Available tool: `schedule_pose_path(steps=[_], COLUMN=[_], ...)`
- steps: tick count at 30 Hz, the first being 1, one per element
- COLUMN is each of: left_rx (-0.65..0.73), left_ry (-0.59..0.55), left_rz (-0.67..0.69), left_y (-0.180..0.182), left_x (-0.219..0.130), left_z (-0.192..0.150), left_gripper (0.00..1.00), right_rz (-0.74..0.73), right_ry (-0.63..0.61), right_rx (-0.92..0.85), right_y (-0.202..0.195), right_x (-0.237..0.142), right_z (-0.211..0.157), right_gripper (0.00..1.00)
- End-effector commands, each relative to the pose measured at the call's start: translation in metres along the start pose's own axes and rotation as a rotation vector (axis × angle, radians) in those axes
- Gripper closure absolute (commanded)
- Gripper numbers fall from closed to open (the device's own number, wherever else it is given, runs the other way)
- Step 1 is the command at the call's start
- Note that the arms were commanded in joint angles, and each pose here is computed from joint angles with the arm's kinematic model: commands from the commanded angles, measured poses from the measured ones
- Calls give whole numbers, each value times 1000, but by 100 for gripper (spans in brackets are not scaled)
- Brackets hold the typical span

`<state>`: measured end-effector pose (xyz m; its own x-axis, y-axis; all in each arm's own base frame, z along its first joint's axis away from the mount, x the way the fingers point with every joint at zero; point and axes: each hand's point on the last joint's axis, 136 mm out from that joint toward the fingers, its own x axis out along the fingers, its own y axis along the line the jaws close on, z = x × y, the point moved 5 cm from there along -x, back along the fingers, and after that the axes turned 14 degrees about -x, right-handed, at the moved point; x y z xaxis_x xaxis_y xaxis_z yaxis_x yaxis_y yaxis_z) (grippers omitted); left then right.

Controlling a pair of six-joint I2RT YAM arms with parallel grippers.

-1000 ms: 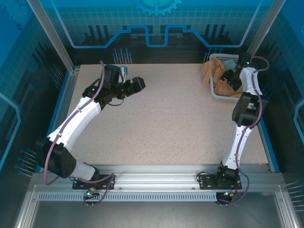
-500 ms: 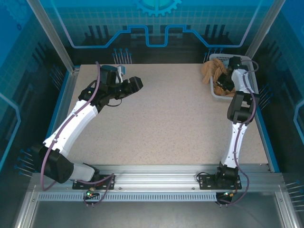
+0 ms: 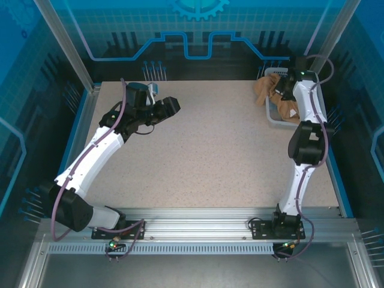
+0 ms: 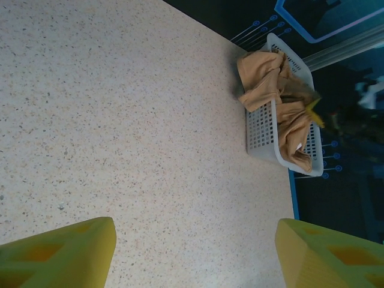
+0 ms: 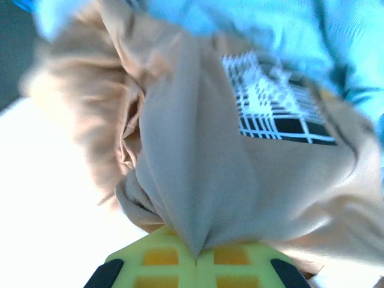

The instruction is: Fold and stack the t-shirts

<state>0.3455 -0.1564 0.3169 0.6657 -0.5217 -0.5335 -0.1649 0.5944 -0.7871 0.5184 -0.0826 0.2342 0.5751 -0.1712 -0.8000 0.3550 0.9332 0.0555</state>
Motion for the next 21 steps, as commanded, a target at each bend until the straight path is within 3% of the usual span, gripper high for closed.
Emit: schedule_pose_path(steps=[1, 8, 12, 17, 21], left_rx=[-4, -4, -11, -17, -11], left_ry=[28, -11, -79, -187, -260], left_rz=[-22, 61, 162, 262, 304], left_y=[-5, 5, 17, 28, 33], left_x=[6, 2, -8, -30, -49], left_z=[-3, 1, 6, 14, 18], left_gripper=[29, 30, 30, 29, 29], right_rz=[45, 297, 447, 634, 782], right_ry=[-175, -472, -580, -592, -484], right_rx=[-28, -103, -160, -276, -382], right_y=[18, 71, 103, 159, 219], right_x=[-58, -180, -239, -289, -302], right_z=[27, 56, 56, 22, -34], right_gripper=[100, 100, 100, 100, 100])
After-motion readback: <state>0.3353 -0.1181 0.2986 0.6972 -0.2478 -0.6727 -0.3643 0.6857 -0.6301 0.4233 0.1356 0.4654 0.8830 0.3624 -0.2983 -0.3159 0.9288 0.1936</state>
